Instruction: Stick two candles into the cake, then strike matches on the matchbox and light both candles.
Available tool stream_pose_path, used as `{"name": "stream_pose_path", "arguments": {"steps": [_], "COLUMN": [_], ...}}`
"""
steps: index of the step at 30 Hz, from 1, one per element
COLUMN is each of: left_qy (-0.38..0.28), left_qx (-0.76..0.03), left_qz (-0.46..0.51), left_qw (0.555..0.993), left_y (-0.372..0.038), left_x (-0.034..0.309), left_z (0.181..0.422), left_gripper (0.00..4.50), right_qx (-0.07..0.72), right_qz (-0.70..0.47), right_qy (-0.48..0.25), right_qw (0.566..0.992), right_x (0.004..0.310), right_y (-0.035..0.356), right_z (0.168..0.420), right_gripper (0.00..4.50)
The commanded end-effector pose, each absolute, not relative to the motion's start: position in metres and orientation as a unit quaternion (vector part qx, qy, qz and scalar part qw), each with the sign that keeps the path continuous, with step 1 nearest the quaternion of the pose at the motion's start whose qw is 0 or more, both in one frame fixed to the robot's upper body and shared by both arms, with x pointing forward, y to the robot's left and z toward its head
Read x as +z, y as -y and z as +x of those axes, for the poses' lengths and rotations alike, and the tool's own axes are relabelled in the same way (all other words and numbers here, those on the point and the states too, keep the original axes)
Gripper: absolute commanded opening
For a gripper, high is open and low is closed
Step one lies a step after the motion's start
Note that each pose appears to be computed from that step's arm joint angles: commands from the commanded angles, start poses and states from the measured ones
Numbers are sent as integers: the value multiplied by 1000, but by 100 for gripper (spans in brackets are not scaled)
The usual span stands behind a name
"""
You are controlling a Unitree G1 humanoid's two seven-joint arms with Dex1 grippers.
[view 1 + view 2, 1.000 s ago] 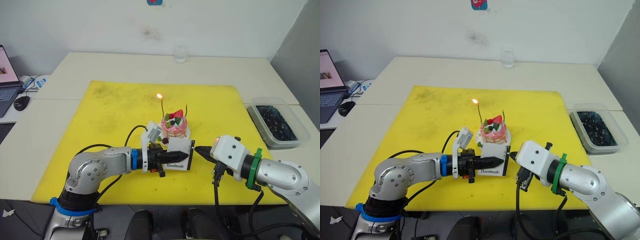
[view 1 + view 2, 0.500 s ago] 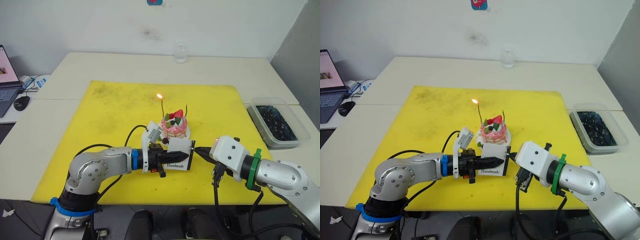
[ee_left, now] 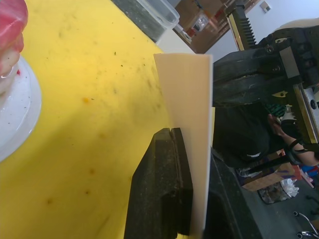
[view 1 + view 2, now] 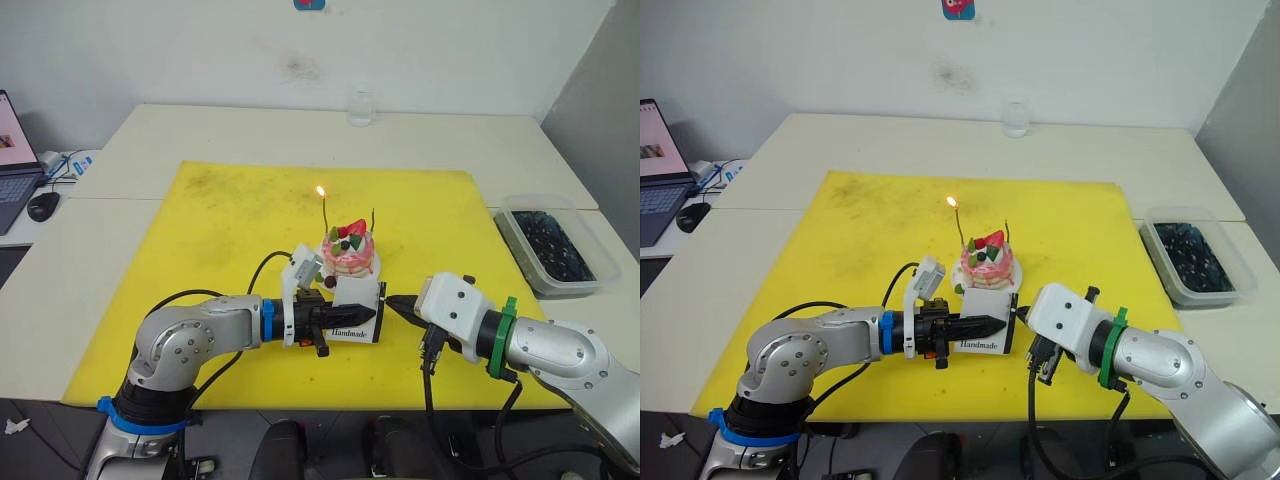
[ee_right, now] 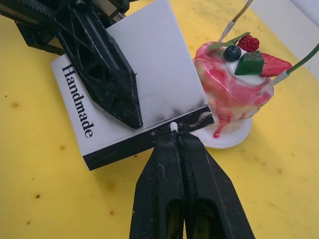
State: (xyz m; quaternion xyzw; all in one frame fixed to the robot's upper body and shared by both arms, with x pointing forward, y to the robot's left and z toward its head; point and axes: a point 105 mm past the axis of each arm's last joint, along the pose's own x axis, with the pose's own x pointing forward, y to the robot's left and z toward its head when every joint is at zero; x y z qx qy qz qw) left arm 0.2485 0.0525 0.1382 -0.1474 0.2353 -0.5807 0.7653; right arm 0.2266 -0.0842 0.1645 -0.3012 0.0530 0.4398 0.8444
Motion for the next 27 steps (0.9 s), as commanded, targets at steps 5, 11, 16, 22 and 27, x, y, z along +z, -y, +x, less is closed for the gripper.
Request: {"name": "stream_pose_path", "arguments": {"steps": [5,11,16,22,27], "left_qy": [-219,-231,-245,-246,-238], "left_qx": [-621,-633,-648,-657,-609], "left_qz": [-134,-138,-140,-134,-137], "left_qw": [741,726,707,700,744], "left_y": [-43,-45,-45,-49,-66], "left_x": [146,143,141,145,143], "left_z": [234,229,220,212,234], "left_gripper": [0,0,0,0,0], "right_qx": [431,434,428,283,294], "right_qz": [-309,-307,-306,-351,-331], "right_qy": [-34,-28,-21,-2,7], "right_qw": [847,847,850,893,897], "right_x": [171,172,174,197,208], "right_y": [82,78,76,121,124], "right_z": [229,230,231,266,258], "right_gripper": [2,2,2,2,2]}}
